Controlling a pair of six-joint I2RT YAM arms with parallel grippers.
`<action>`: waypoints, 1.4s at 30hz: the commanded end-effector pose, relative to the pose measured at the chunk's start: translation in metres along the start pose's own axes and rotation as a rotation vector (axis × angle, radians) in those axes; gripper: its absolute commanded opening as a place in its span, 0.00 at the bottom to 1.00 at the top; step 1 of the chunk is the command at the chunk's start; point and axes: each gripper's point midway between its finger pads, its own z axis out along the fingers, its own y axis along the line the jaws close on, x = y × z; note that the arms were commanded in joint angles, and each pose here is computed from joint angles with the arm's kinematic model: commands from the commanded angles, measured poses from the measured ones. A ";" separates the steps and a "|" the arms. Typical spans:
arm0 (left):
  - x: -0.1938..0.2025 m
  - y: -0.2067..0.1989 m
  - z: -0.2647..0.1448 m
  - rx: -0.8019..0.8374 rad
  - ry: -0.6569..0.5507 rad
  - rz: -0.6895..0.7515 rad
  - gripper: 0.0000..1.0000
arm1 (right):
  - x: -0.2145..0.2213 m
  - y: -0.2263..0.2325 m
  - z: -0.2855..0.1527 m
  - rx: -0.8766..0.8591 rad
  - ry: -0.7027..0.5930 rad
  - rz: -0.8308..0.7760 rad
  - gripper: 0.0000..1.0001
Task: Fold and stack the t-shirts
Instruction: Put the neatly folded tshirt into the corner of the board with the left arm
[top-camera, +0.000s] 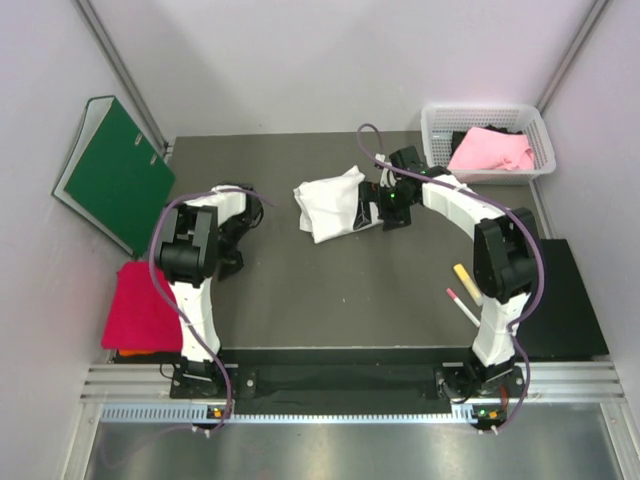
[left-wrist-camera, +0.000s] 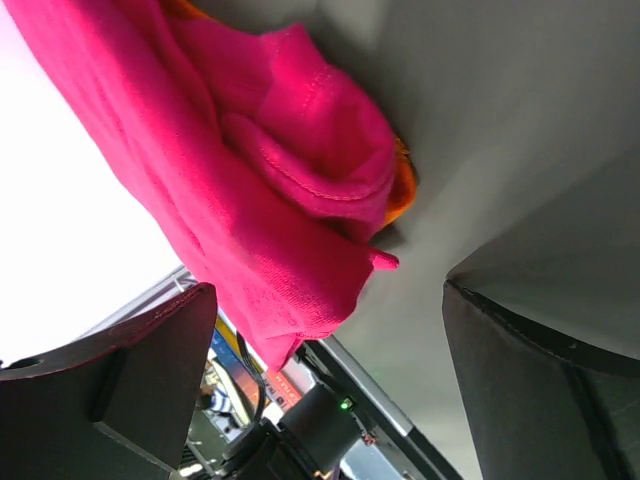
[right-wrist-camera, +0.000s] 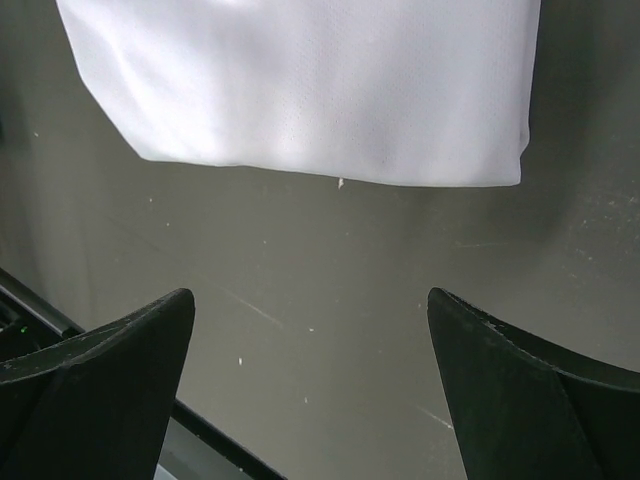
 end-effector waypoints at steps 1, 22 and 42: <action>0.008 0.006 0.009 -0.059 0.029 -0.028 0.99 | -0.020 0.013 -0.007 -0.037 -0.049 -0.038 1.00; -0.006 0.011 0.057 0.013 0.170 -0.123 0.00 | -0.022 0.004 -0.015 -0.050 -0.063 -0.009 1.00; -0.100 -0.119 -0.092 0.403 -0.059 -0.027 0.00 | -0.024 -0.004 -0.018 -0.018 -0.067 -0.006 1.00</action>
